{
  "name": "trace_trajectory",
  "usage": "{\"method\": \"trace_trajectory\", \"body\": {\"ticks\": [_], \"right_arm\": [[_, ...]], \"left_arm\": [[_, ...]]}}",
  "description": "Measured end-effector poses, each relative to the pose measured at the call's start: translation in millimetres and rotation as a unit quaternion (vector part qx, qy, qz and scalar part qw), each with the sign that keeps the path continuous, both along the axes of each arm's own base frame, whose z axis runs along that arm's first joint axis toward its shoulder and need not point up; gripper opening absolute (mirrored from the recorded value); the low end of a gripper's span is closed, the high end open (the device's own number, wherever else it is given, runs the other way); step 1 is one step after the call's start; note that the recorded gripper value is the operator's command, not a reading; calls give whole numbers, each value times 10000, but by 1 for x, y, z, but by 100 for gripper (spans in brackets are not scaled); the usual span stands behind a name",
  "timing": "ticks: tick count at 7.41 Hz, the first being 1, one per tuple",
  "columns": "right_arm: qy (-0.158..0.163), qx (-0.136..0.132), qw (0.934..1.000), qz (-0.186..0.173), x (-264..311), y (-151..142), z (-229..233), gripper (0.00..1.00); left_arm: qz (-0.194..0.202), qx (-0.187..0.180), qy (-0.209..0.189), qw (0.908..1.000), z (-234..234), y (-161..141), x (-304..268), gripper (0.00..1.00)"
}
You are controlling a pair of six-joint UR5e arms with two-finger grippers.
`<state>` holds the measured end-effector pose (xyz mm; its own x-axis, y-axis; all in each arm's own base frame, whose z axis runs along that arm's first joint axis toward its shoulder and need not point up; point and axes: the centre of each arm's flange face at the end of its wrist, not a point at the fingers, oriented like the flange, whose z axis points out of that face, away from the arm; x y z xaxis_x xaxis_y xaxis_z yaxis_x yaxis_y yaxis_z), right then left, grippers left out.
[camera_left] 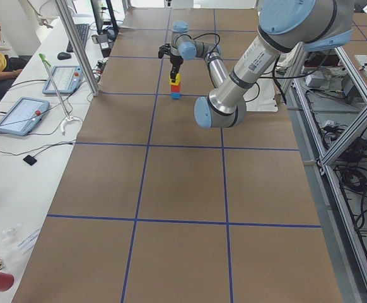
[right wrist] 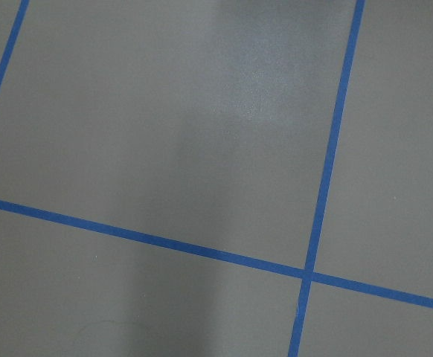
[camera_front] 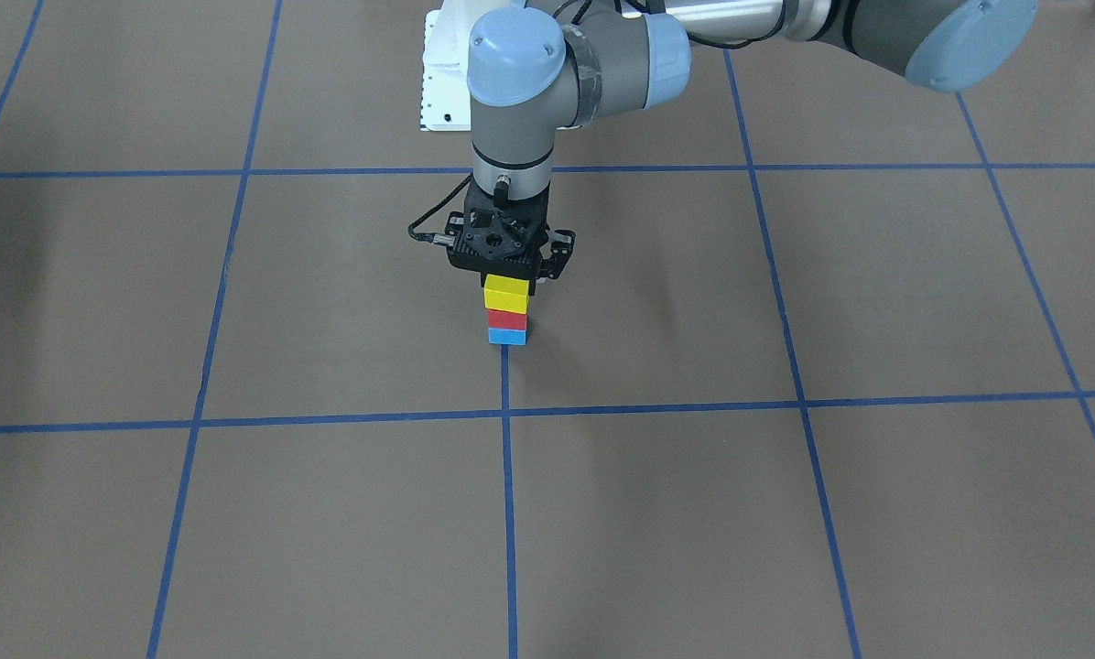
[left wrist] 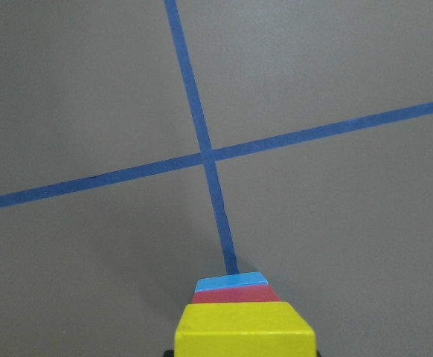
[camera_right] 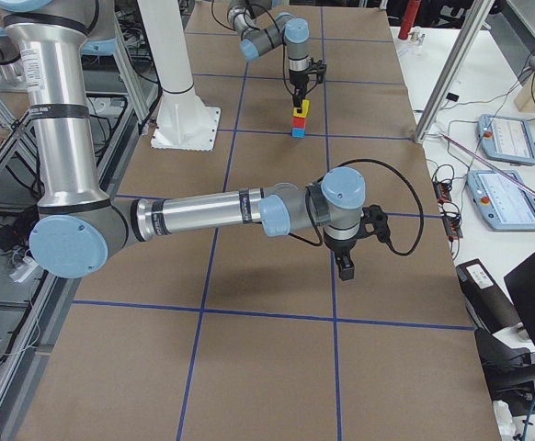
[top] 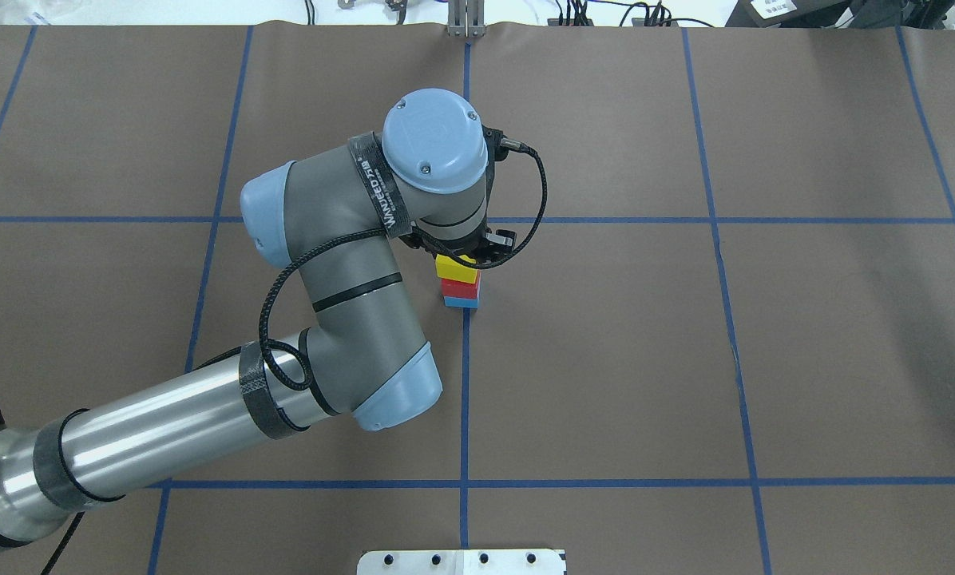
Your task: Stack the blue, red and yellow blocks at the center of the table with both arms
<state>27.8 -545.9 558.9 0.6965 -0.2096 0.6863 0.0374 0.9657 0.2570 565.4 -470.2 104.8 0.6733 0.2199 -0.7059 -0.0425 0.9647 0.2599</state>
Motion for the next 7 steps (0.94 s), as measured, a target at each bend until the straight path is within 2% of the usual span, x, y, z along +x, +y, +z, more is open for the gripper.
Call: {"method": "trace_trajectory", "body": {"ticks": [4,6,7], "right_arm": [[2,-5,10000,0,0,0,1,100],[3,-8,10000,0,0,0,1,100],[-1,-8,10000,-4,0,0,1,100]], "left_arm": [[32,4,37,10000,-3,7,1,99],[15,193,289,9994,-17,19,-39,99],[55,352,278,9990,-10,21,-84,99]]}}
